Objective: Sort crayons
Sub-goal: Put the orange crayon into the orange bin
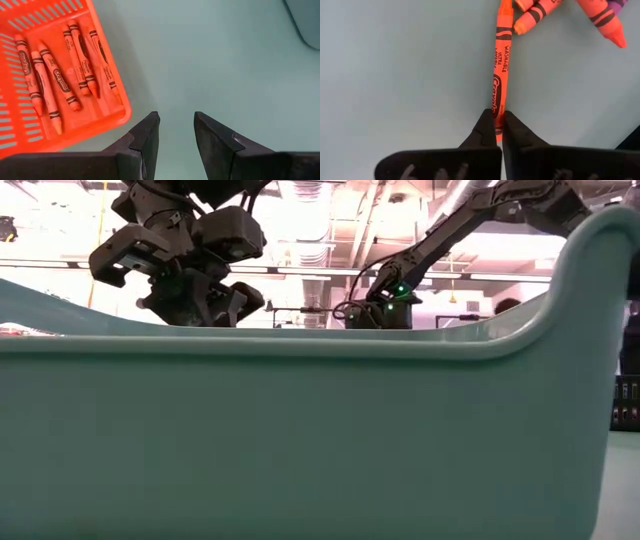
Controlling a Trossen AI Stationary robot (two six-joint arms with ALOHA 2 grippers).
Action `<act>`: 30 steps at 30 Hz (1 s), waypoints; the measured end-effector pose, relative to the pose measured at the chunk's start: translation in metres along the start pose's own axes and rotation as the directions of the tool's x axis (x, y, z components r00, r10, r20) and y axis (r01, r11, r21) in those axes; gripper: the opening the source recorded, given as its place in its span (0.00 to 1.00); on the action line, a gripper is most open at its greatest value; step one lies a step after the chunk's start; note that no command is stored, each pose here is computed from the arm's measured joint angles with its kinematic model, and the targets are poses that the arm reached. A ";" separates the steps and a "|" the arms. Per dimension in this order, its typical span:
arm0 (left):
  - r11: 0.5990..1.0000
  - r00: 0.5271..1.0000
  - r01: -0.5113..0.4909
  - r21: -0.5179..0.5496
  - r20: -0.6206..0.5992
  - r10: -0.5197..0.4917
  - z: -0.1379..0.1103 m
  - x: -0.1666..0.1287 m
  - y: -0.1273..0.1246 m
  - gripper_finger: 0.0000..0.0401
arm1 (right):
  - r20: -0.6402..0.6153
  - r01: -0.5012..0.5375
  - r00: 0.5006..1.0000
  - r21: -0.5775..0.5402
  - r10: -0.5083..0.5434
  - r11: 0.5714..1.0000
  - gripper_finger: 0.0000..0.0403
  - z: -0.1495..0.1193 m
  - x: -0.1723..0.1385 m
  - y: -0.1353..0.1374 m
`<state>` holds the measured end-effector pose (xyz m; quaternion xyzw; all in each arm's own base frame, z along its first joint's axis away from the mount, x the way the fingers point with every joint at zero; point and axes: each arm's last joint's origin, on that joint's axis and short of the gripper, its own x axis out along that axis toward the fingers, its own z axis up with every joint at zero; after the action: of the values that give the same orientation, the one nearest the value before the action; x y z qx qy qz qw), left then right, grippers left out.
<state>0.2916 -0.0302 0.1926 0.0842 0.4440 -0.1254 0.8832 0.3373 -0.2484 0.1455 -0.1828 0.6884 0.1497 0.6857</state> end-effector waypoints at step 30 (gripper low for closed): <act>0.999 0.995 -0.043 -0.011 -0.085 0.042 -0.005 0.001 -0.012 0.28 | 0.273 0.036 0.962 -0.022 -0.028 0.999 0.00 0.104 -0.124 0.130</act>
<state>0.2842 -0.0406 0.1885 0.0932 0.4800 -0.1001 0.8665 0.3699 -0.0799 0.2618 -0.1808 0.5824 0.1715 0.7738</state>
